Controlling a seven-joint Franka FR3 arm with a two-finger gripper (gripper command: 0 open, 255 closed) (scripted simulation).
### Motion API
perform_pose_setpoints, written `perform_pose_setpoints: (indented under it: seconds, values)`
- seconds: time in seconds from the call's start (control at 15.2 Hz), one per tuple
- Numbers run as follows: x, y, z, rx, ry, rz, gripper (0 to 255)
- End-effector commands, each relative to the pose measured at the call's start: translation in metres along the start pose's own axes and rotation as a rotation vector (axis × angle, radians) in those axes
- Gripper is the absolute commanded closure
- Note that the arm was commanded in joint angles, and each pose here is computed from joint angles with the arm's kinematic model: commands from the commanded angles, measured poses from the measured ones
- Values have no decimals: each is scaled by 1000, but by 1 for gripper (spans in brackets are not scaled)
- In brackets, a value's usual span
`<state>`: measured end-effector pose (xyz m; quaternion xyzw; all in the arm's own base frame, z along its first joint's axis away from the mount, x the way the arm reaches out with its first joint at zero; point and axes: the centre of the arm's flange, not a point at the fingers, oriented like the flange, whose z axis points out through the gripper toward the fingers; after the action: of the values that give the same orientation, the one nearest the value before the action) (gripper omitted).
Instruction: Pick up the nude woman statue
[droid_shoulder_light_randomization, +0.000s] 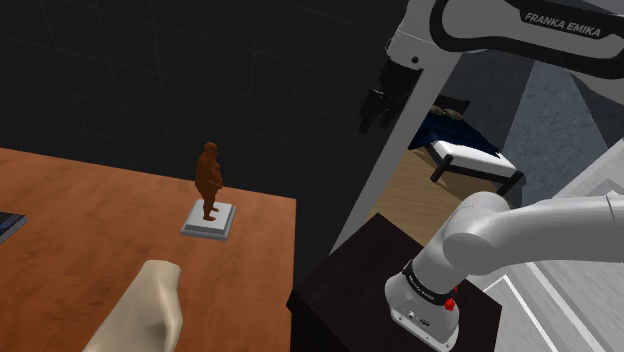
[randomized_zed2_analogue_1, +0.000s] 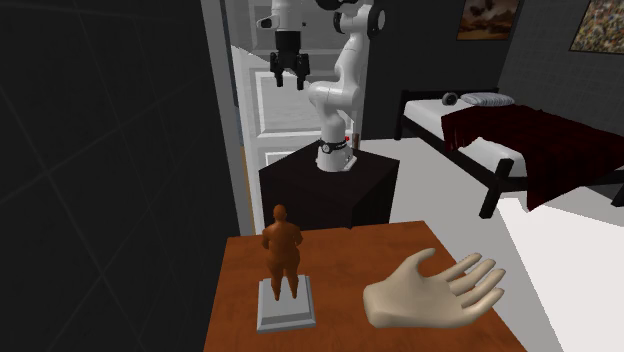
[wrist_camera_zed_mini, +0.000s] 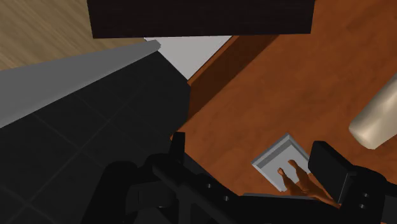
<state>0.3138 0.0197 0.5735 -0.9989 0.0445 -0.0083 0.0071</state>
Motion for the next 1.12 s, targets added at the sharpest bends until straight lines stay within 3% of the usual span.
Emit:
perform_pose_setpoints:
  seconds: [0.0, 1.06]
  values:
    - [0, 0, 0, 0, 0, 0, 0]
    - [68, -156, 120, -48, 195, 166, 0]
